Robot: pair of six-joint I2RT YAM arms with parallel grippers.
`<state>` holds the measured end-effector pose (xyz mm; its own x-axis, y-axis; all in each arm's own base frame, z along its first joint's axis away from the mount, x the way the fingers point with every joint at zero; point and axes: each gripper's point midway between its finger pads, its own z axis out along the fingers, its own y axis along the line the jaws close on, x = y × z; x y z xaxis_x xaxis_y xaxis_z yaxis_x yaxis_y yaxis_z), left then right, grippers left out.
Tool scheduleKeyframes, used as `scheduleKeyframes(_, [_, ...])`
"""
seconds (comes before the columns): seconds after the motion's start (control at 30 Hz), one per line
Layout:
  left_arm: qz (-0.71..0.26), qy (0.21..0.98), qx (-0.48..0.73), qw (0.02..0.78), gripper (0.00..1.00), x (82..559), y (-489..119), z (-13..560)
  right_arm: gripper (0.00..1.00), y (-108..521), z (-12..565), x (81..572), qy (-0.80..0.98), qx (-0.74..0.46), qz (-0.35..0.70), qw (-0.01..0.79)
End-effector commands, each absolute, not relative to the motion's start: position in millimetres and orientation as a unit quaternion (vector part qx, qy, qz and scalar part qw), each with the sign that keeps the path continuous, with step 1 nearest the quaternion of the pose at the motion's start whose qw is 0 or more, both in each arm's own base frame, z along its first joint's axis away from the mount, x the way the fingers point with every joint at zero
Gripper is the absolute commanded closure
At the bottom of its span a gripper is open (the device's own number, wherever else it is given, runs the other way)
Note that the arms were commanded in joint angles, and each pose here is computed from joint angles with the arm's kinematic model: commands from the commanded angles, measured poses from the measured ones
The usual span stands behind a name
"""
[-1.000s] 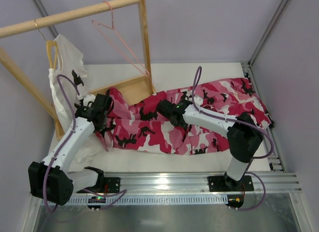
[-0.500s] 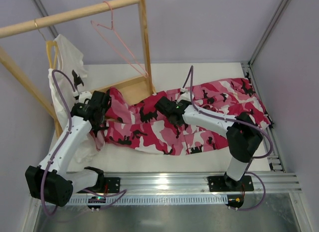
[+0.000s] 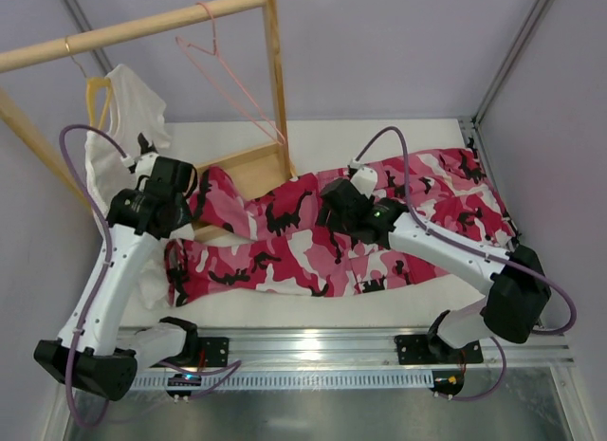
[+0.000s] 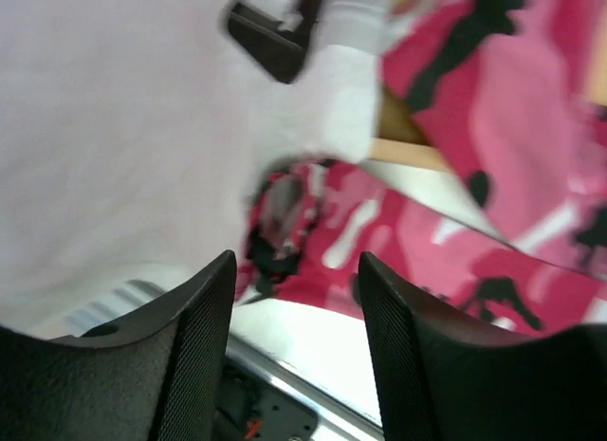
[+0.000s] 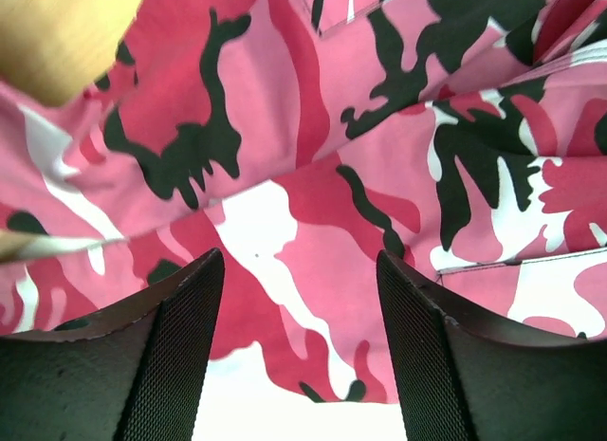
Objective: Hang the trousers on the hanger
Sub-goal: Fold the trousers
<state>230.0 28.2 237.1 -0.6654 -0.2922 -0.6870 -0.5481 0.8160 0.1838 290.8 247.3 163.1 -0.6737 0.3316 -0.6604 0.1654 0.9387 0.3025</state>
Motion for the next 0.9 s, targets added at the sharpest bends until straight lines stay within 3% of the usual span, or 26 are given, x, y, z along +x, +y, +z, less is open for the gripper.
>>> scheduleKeyframes(0.0, [0.023, 0.902, -0.193, 0.385, 0.44, 260.7, -27.9, 253.0, 0.29, 255.7, 160.4, 291.9, 0.908, 0.095, 0.168, 0.372])
scheduleKeyframes(0.1, [-0.087, 0.910, -0.153, 0.376, 0.42, 278.7, -80.0, 240.8, 0.25, 247.0, 163.0, 299.7, 0.905, 0.100, 0.194, 0.366])
scheduleKeyframes(0.33, [-0.133, 0.920, -0.101, 0.355, 0.39, 288.5, -136.9, 219.4, 0.24, 167.3, 156.6, 326.1, 0.897, 0.189, 0.159, 0.366])
scheduleKeyframes(0.4, [-0.157, 0.922, -0.088, 0.342, 0.39, 285.3, -152.5, 210.4, 0.24, 114.0, 142.9, 339.9, 0.881, 0.264, 0.155, 0.360])
scheduleKeyframes(0.53, [-0.164, 0.933, -0.064, 0.315, 0.38, 279.9, -160.7, 186.8, 0.24, 74.6, 127.8, 334.5, 0.869, 0.312, 0.141, 0.356])
scheduleKeyframes(0.87, [-0.137, 0.936, -0.049, 0.321, 0.35, 293.8, -156.5, 171.7, 0.27, 75.2, 75.8, 316.0, 0.916, 0.245, 0.079, 0.308])
